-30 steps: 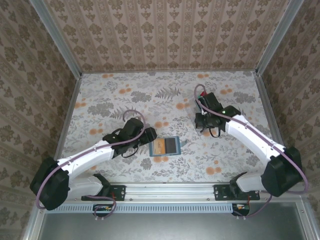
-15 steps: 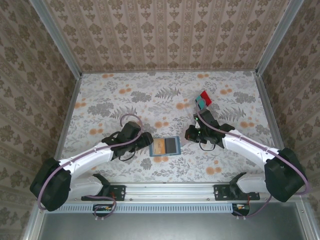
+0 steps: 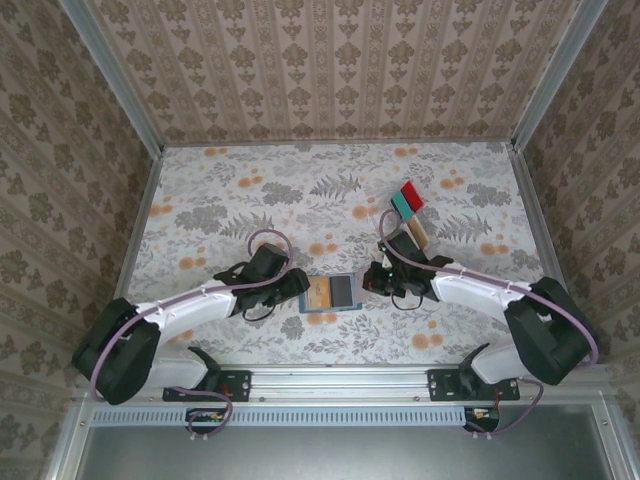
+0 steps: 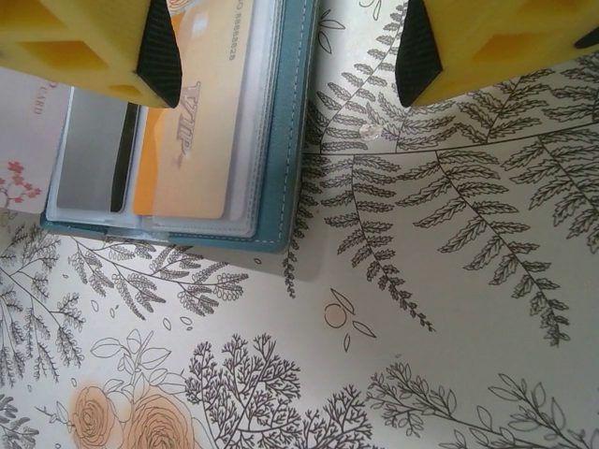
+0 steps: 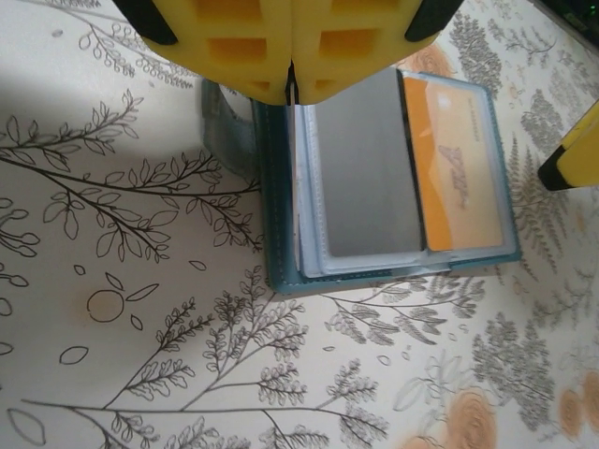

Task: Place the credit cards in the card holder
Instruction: Turn over the card slot in the card holder.

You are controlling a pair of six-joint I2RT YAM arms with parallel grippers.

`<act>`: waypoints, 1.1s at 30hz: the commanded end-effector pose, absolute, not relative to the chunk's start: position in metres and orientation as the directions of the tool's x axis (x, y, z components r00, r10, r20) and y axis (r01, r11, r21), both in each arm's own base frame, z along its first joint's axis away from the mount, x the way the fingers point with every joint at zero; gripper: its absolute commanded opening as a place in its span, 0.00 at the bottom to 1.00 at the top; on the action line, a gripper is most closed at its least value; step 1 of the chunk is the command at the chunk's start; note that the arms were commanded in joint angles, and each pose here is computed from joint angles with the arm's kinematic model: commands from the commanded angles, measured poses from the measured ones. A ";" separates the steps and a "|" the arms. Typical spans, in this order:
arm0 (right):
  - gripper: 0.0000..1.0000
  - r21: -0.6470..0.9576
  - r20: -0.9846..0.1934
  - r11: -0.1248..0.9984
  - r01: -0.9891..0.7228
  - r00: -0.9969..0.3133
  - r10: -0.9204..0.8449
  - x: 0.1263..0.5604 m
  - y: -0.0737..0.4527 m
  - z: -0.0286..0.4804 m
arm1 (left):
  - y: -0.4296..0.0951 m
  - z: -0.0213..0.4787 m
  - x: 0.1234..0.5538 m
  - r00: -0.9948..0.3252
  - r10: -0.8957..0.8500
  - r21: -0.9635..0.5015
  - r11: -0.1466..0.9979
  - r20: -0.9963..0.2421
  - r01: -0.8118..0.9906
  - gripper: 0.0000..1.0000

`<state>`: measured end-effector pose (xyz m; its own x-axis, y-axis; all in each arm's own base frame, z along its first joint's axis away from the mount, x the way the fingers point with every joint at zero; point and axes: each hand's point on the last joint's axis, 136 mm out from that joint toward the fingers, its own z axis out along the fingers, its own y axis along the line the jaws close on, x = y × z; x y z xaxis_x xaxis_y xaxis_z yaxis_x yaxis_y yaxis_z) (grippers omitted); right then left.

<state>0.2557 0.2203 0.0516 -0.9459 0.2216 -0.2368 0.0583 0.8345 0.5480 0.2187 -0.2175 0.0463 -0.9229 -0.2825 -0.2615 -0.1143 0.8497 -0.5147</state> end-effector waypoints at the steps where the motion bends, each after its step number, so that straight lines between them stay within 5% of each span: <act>1: 0.03 0.556 -0.221 0.830 0.047 -0.954 0.202 0.253 0.226 0.039 | -0.224 0.047 0.219 -0.926 -0.279 -0.522 0.846 -0.256 -0.111 0.63; 10: 0.03 0.580 -0.232 0.814 0.016 -0.955 0.184 0.252 0.232 0.035 | -0.230 0.034 0.214 -0.938 -0.245 -0.480 0.871 -0.246 -0.101 0.50; 18: 0.03 0.646 -0.286 0.761 -0.060 -0.943 0.168 0.259 0.249 0.080 | -0.241 0.035 0.214 -0.941 -0.222 -0.481 0.873 -0.254 -0.076 0.40; 33: 0.03 0.697 -0.281 0.705 -0.131 -0.954 0.101 0.261 0.292 0.095 | -0.248 0.057 0.218 -0.914 -0.271 -0.502 0.860 -0.303 -0.089 0.41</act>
